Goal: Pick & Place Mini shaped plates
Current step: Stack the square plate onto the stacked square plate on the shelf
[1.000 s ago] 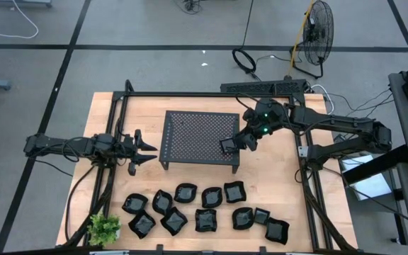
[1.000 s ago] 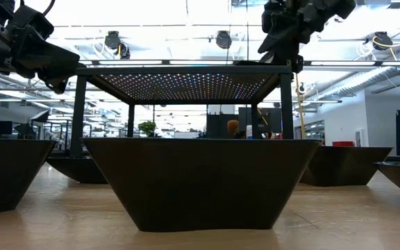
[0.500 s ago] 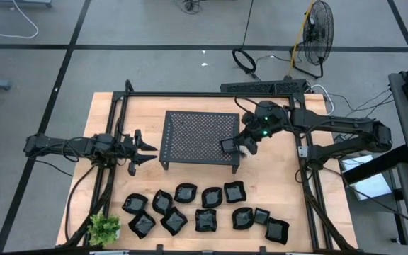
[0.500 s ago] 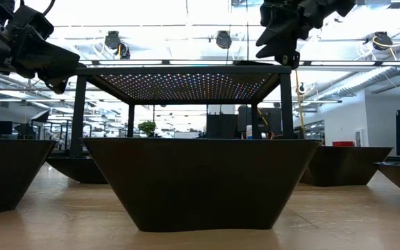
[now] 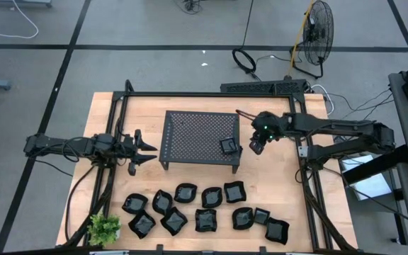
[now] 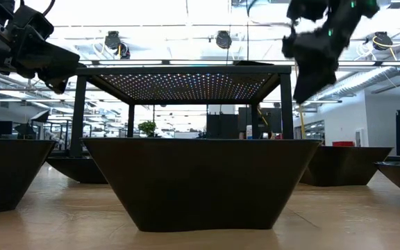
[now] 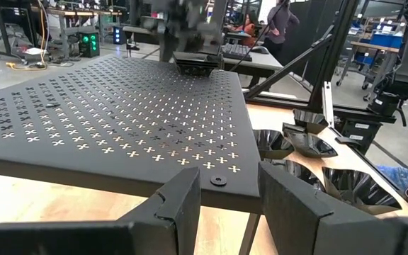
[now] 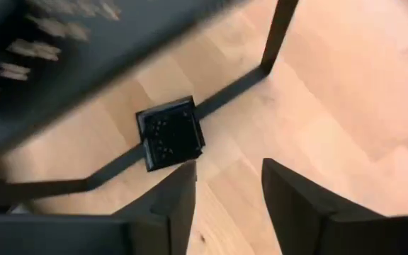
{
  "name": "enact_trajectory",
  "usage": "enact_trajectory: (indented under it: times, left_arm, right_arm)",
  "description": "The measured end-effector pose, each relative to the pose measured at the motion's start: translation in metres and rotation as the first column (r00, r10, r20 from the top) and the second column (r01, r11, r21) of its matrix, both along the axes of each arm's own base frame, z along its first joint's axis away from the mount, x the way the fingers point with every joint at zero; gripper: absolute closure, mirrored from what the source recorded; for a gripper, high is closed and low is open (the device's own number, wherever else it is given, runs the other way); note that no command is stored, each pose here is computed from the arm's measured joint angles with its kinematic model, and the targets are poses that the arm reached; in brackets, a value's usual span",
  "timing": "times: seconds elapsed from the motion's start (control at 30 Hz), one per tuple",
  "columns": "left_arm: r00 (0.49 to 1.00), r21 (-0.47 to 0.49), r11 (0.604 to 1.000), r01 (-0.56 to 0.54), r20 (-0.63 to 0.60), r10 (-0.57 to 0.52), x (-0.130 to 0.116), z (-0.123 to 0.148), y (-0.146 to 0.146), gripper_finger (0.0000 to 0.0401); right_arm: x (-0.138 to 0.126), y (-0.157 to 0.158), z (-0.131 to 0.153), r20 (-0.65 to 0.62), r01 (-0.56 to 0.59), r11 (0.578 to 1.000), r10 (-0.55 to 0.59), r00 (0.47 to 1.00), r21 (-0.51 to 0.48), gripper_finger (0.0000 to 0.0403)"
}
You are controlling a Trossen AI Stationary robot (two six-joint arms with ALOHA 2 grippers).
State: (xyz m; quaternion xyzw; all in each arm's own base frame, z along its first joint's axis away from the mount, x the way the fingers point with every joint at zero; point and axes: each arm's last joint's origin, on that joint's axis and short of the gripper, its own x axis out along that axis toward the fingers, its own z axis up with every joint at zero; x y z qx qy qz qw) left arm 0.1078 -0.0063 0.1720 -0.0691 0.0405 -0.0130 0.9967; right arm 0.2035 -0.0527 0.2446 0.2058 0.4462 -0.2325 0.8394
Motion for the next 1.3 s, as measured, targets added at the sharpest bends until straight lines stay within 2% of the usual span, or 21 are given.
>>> enact_trajectory:
  times: [0.17,0.23,0.4,0.67,0.87,1.1,1.3]
  left_arm:
    - [1.0,0.0,1.0,0.0,0.0,0.0,0.0,0.0,0.0,0.0256]
    - [1.0,0.0,1.0,0.0,0.0,0.0,0.0,0.0,0.0,0.0256]
    - [1.0,0.0,1.0,0.0,-0.001,0.0,0.0,0.0,0.0,0.0256]
    - [1.0,0.0,1.0,0.0,-0.002,0.0,0.0,0.0,0.0,0.0256]
    - [1.0,0.001,1.0,-0.015,0.0,0.015,0.0,0.0,0.0,0.0256]
    - [1.0,0.002,1.0,-0.017,-0.002,0.017,0.0,0.0,0.001,0.0256]
    - [1.0,0.001,1.0,-0.017,0.0,0.017,0.0,0.0,0.0,0.0256]
  right_arm:
    - [-0.003,-0.007,-0.049,0.026,0.098,0.994,-0.099,0.995,0.042,0.022]
    - [-0.005,-0.007,-0.063,0.054,0.1,0.993,-0.104,0.993,0.065,0.0216]
    - [-0.001,-0.007,-0.082,0.13,0.073,0.993,-0.085,0.988,0.098,0.0218]
    - [0.016,-0.005,-0.11,0.07,0.055,0.988,-0.065,0.995,0.145,0.0221]
    - [0.023,-0.006,-0.119,0.083,0.078,0.978,-0.096,0.992,0.192,0.0221]
    - [0.022,-0.006,-0.112,0.117,0.074,0.978,-0.098,0.988,0.195,0.0233]
    - [0.015,-0.004,-0.113,0.057,0.093,0.973,-0.108,0.993,0.213,0.0252]
